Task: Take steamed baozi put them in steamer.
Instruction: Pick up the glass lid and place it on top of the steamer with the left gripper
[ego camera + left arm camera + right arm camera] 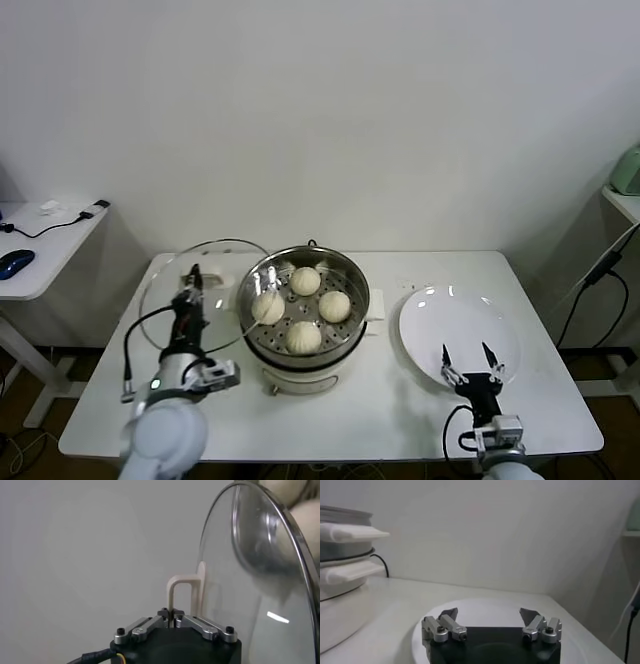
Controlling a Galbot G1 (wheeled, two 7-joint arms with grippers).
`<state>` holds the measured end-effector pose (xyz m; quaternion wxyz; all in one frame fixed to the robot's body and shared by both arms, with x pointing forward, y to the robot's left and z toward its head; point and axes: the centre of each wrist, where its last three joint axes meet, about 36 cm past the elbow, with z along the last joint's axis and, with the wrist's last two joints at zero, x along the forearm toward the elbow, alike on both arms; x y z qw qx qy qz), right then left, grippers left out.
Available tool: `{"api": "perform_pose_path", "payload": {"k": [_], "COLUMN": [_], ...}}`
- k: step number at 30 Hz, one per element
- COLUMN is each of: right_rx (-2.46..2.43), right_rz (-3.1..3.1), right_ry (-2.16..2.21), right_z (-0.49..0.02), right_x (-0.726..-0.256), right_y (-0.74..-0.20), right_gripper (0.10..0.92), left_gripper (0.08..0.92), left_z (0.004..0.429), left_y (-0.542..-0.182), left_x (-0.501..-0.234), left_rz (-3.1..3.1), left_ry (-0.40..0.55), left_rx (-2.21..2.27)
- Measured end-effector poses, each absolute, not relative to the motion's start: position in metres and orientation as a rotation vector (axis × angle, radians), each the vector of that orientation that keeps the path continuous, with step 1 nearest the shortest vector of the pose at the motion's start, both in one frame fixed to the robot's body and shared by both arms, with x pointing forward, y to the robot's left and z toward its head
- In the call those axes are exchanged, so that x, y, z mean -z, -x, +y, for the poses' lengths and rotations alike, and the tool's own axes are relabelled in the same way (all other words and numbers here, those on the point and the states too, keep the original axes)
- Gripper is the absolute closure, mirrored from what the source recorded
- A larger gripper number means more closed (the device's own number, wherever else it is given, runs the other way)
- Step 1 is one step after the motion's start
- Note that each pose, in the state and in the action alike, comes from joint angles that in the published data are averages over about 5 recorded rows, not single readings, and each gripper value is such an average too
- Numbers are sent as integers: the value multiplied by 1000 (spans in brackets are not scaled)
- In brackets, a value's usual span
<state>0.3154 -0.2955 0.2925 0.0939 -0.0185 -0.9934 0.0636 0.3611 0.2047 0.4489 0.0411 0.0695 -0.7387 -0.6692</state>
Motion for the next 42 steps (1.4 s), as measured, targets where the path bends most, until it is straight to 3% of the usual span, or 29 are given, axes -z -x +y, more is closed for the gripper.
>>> {"api": "perform_pose_path", "payload": {"k": [12,23,42], "right_rx": [-183,-177,-172], "right_rz": [-2946,-2942,-2953], "right_ry": [62,88,89], "right_z": [-296,-301,-295], "right_x": [-281,-273,-265], "right_y": [-307,-302,-303], "right_gripper": [200,200,200], "left_gripper": [868,868,868], "left_z": [108,45,29], "left_y": [-371,-376,-385], "left_x": [-457,-449,-428], "left_rz": [-2307,-2327,-2252], "left_ry": [-154,-104,-119], "left_rx": [2050,2027,2055]}}
